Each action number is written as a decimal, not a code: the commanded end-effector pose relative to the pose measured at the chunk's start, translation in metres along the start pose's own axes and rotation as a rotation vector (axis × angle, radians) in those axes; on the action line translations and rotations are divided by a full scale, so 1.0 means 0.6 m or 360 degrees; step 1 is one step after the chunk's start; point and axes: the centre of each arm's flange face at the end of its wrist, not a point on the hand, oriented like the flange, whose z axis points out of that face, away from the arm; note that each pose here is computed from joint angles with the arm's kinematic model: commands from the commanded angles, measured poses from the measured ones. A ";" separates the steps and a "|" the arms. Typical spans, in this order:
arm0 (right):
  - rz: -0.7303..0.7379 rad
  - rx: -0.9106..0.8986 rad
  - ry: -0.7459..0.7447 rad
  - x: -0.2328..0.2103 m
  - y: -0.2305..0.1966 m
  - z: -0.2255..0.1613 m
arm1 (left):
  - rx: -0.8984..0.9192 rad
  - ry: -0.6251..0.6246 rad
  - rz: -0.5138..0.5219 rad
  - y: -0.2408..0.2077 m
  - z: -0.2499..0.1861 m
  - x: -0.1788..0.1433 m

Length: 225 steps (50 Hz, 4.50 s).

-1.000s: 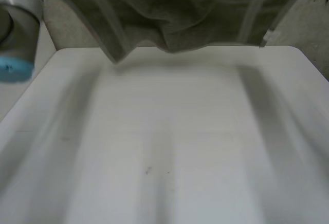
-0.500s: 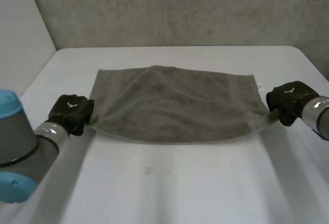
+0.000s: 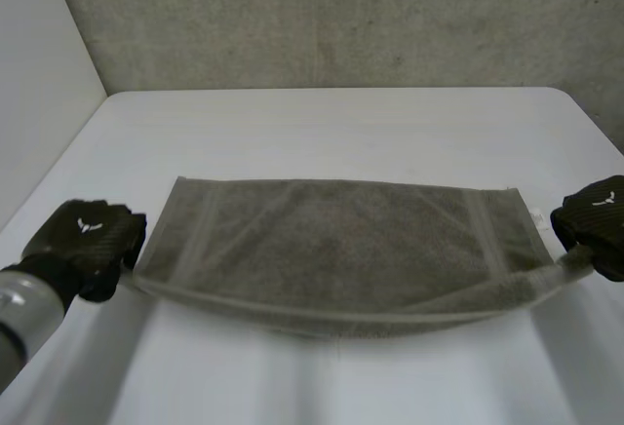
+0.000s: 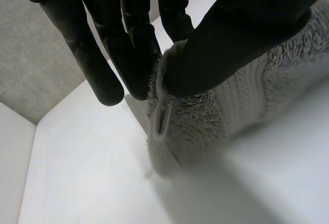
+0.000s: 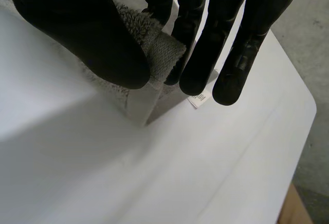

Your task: Fold the towel.

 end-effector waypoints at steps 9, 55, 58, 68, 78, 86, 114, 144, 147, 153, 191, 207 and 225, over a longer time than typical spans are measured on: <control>0.0405 0.0130 0.0058 0.030 0.000 0.174 | 0.0211 0.0032 0.0029 -0.032 0.227 0.003; 0.0459 0.0485 0.0416 0.030 -0.084 0.139 | 0.0316 -0.0114 -0.0022 -0.080 0.254 -0.001; 0.0457 0.0470 0.0362 0.015 -0.075 0.133 | 0.0270 -0.0092 -0.0025 -0.066 0.220 0.007; 0.0521 0.0330 0.0222 -0.029 0.006 0.124 | 0.0326 -0.0101 -0.0073 -0.027 0.162 0.033; 0.0498 0.0313 0.0238 -0.046 0.050 0.138 | 0.0364 -0.0080 -0.0244 -0.022 0.151 0.040; 0.0389 0.0300 0.0182 -0.068 0.072 0.162 | 0.0357 -0.0077 -0.0254 -0.019 0.150 0.042; 0.0387 0.0297 0.0277 -0.043 0.100 0.204 | 0.0344 -0.0071 -0.0255 -0.014 0.148 0.044; 0.0299 0.0547 0.0511 0.094 -0.037 0.152 | 0.0355 -0.0091 -0.0257 -0.017 0.143 0.037; 0.0299 0.0742 0.0346 0.029 -0.108 0.148 | 0.0355 -0.0091 -0.0257 -0.017 0.142 0.037; 0.0127 0.1053 -0.0088 -0.183 -0.237 0.123 | 0.0359 -0.0095 -0.0257 -0.019 0.140 0.036; 0.0264 0.0692 -0.0279 -0.260 -0.128 0.090 | 0.0390 -0.0045 -0.0246 -0.026 0.129 0.055; 0.0376 0.0563 -0.0004 -0.202 -0.014 0.149 | 0.0397 -0.0010 -0.0235 -0.028 0.125 0.068; 0.0336 0.0741 0.0079 -0.177 -0.071 0.169 | 0.0393 -0.0013 -0.0238 -0.028 0.124 0.066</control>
